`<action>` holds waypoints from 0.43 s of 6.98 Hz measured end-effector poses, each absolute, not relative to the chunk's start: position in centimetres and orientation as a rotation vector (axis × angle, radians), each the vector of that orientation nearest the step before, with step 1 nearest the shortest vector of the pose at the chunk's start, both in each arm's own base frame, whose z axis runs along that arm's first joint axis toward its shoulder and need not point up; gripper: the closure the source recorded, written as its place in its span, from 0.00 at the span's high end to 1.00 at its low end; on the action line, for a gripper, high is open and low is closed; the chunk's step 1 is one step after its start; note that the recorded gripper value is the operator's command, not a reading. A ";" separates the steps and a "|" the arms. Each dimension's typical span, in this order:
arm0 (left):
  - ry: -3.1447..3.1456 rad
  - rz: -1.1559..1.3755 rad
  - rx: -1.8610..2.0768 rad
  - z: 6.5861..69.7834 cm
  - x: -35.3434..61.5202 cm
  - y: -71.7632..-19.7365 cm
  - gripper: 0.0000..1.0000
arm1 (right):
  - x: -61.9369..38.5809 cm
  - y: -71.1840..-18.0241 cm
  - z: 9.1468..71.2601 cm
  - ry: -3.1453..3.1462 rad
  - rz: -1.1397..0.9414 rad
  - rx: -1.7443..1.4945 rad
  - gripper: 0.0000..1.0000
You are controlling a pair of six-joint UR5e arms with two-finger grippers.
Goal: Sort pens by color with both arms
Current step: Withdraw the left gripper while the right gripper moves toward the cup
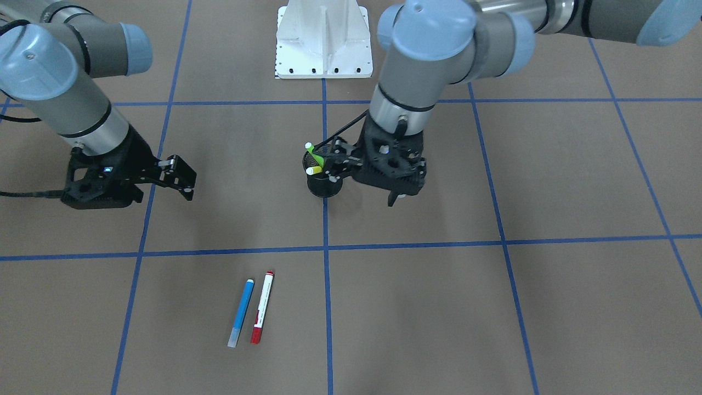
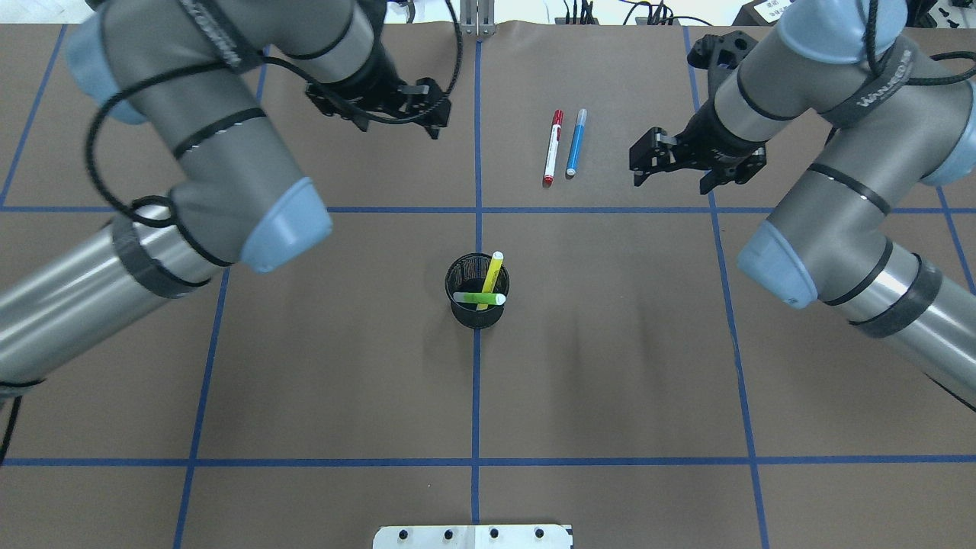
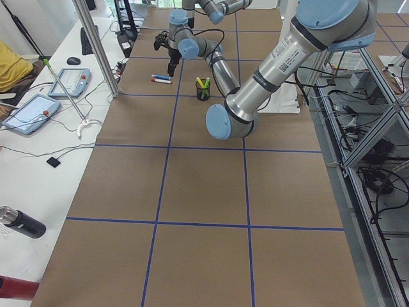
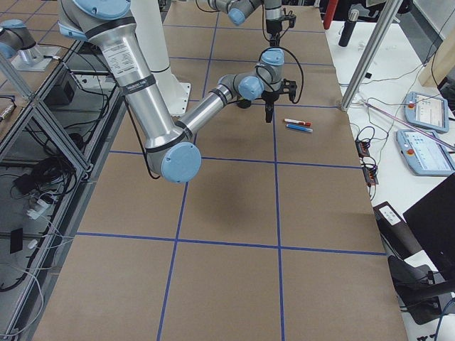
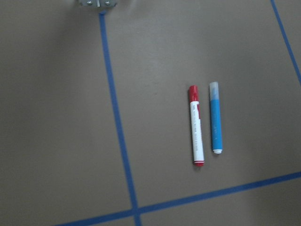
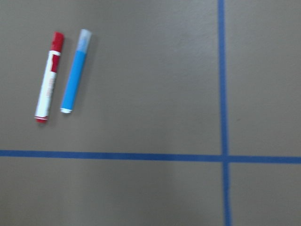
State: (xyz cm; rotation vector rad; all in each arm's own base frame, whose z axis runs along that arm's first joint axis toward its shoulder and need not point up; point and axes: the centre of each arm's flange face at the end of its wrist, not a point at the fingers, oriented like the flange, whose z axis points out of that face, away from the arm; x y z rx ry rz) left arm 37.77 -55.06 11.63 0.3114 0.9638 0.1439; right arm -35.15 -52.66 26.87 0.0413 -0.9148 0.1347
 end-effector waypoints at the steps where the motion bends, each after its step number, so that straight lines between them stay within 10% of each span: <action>1: 0.947 0.201 0.310 13.9 33.3 -54.1 0.99 | -37.9 -51.1 24.3 -0.939 0.176 0.018 0.99; 3: 0.926 0.288 0.310 18.4 28.0 -53.3 0.99 | -43.2 -47.1 19.9 -0.976 0.222 0.009 0.98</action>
